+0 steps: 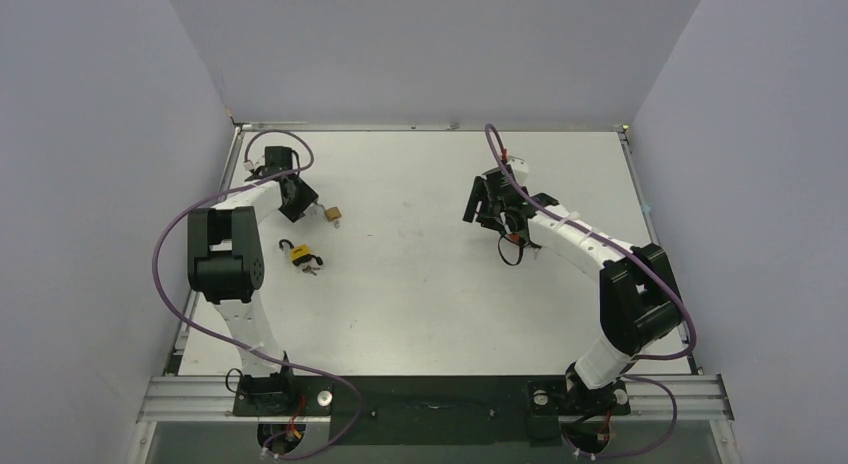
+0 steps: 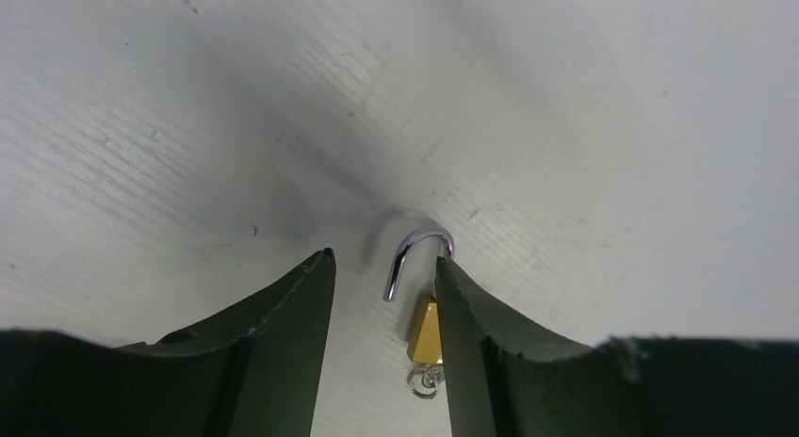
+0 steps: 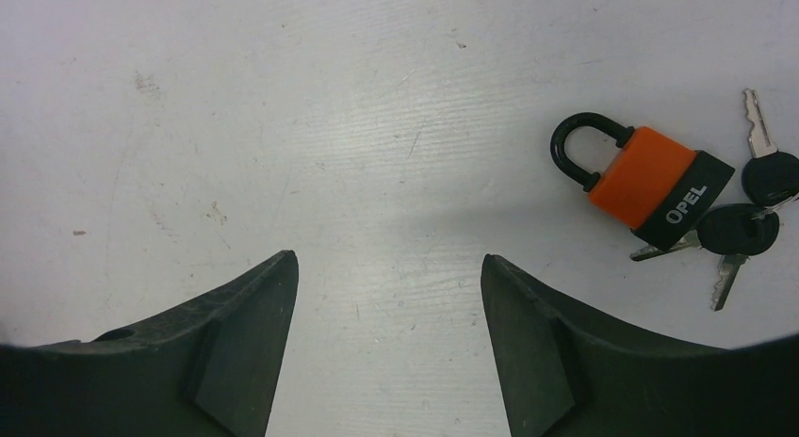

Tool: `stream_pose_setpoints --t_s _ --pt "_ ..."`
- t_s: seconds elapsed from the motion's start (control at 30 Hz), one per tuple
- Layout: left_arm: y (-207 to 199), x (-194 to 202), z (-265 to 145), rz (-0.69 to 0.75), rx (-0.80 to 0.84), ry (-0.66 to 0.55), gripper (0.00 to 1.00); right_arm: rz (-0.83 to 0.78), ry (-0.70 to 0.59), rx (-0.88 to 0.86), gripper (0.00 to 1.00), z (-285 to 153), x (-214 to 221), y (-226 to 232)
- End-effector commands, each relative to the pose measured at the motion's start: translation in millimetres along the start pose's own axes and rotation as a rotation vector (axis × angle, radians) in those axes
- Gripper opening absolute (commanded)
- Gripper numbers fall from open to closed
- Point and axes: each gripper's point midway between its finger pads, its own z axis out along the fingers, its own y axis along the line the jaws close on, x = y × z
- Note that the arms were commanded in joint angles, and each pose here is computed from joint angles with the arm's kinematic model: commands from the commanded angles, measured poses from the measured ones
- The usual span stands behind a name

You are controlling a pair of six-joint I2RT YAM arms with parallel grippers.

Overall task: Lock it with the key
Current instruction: Pick up the lock from the center of the board.

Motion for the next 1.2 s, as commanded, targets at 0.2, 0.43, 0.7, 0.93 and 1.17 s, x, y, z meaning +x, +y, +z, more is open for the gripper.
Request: stream_pose_setpoints --t_s 0.2,0.43,0.7,0.93,1.17 --pt "-6 0 15 -0.032 0.090 0.018 0.38 -0.006 -0.047 -0.053 0.66 -1 -18 20" --pt "-13 12 18 -0.056 0.158 0.055 0.34 -0.009 -0.044 -0.052 0.66 1 -17 20" --pt "-10 17 18 -0.070 0.158 0.068 0.26 -0.008 -0.038 -0.058 0.66 3 -14 20" --pt "-16 16 14 -0.050 0.183 0.067 0.05 -0.037 -0.042 -0.066 0.66 1 -13 25" --pt "-41 26 -7 0.009 0.304 0.106 0.00 -0.095 -0.052 -0.121 0.66 -6 -12 44"
